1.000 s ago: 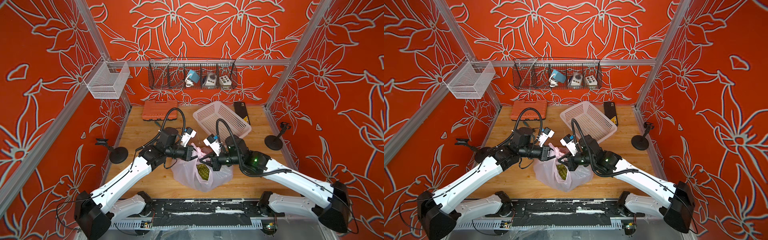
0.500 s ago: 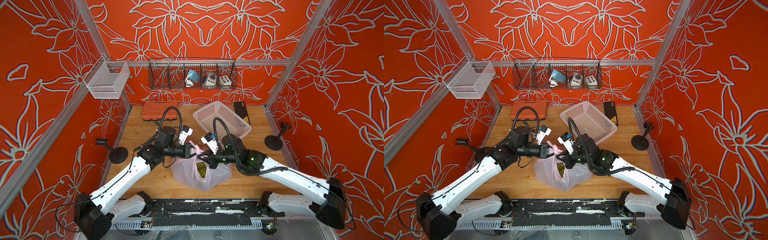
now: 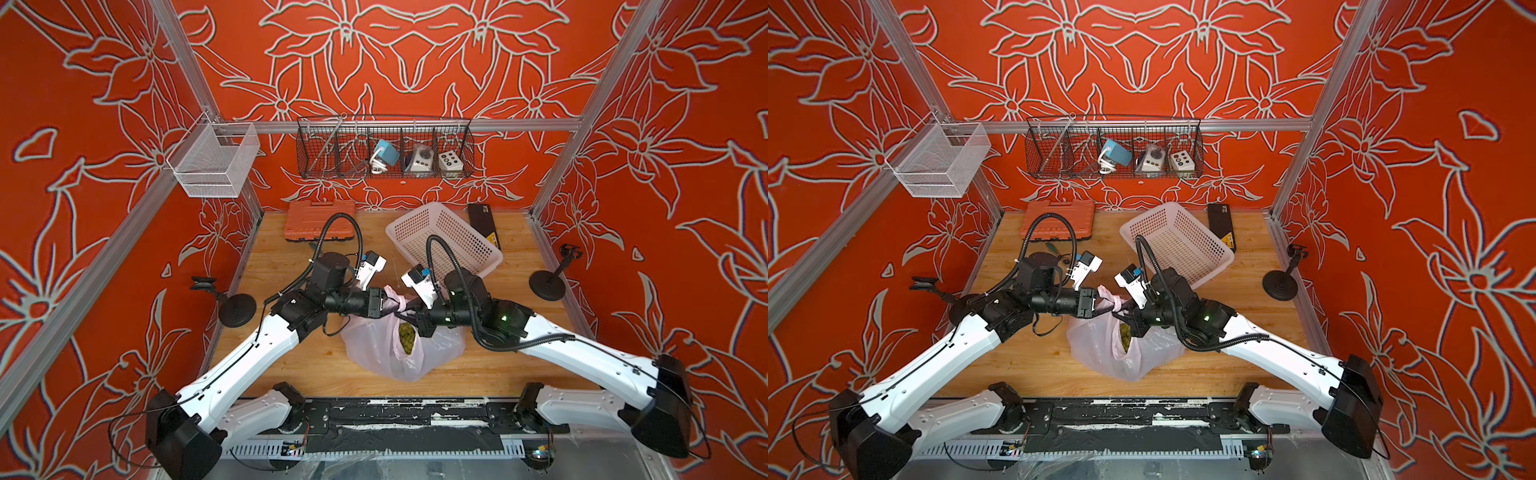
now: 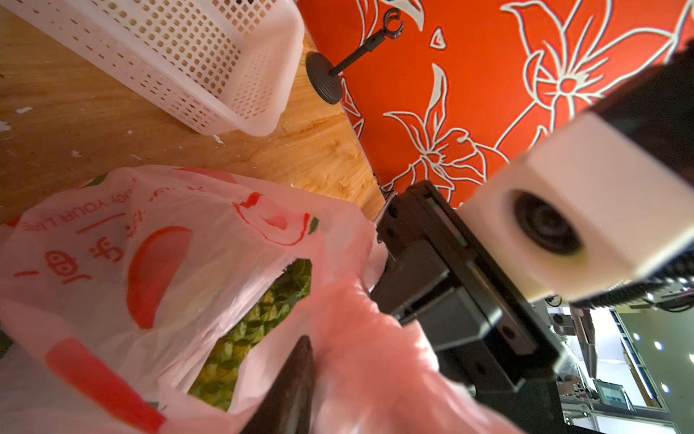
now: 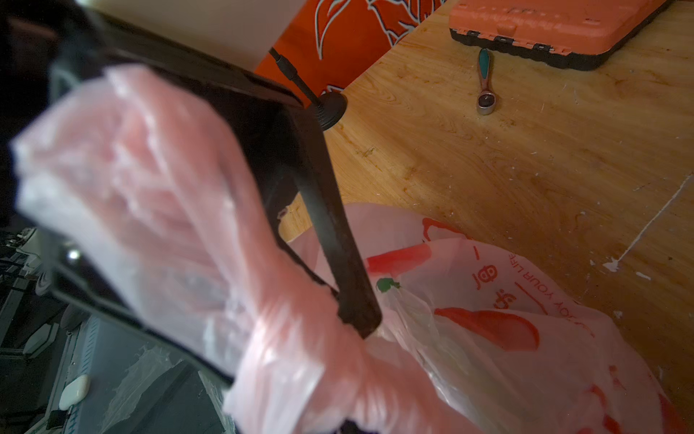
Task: Place the pineapple into a plastic bag & tie a knot
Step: Cross the plastic bag at the center of the board.
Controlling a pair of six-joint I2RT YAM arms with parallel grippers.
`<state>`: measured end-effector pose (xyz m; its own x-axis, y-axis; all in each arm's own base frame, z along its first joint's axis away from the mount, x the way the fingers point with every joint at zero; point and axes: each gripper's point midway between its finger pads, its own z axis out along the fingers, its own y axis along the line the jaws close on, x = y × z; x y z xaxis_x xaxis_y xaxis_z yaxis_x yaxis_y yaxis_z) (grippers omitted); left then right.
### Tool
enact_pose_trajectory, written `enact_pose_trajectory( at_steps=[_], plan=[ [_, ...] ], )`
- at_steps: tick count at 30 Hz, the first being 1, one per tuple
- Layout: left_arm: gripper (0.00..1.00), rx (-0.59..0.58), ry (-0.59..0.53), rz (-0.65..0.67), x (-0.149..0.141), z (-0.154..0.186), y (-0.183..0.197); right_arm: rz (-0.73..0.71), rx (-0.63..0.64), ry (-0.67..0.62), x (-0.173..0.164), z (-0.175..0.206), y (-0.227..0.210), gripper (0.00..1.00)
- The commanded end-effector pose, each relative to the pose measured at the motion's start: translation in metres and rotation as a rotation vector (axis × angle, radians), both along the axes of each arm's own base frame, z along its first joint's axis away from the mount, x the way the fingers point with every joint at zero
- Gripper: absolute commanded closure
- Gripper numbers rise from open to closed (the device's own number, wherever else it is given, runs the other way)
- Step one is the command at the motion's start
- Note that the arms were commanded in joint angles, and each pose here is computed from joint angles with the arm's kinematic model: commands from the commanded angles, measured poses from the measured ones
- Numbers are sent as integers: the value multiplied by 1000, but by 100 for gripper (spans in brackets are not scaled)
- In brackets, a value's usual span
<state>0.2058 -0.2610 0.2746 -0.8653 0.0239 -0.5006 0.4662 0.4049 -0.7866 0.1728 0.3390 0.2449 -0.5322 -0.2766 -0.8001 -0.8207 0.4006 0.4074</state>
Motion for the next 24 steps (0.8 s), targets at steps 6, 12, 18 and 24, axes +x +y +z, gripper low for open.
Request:
enact_pose_trajectory(
  at_steps=[6,12,18,24],
  plan=[
    [61,-88,-45,-134,-28,26,-6,-49,-13,-2,11,-8,-6,100],
    [57,-86,-32,-135,-29,23,-6,-39,-12,0,8,-7,-7,100],
    [56,-55,-10,-99,-20,17,-7,-10,-10,4,4,-5,-6,100],
    [60,-16,38,-99,-14,6,-10,4,-11,3,1,-5,-6,100]
  ],
)
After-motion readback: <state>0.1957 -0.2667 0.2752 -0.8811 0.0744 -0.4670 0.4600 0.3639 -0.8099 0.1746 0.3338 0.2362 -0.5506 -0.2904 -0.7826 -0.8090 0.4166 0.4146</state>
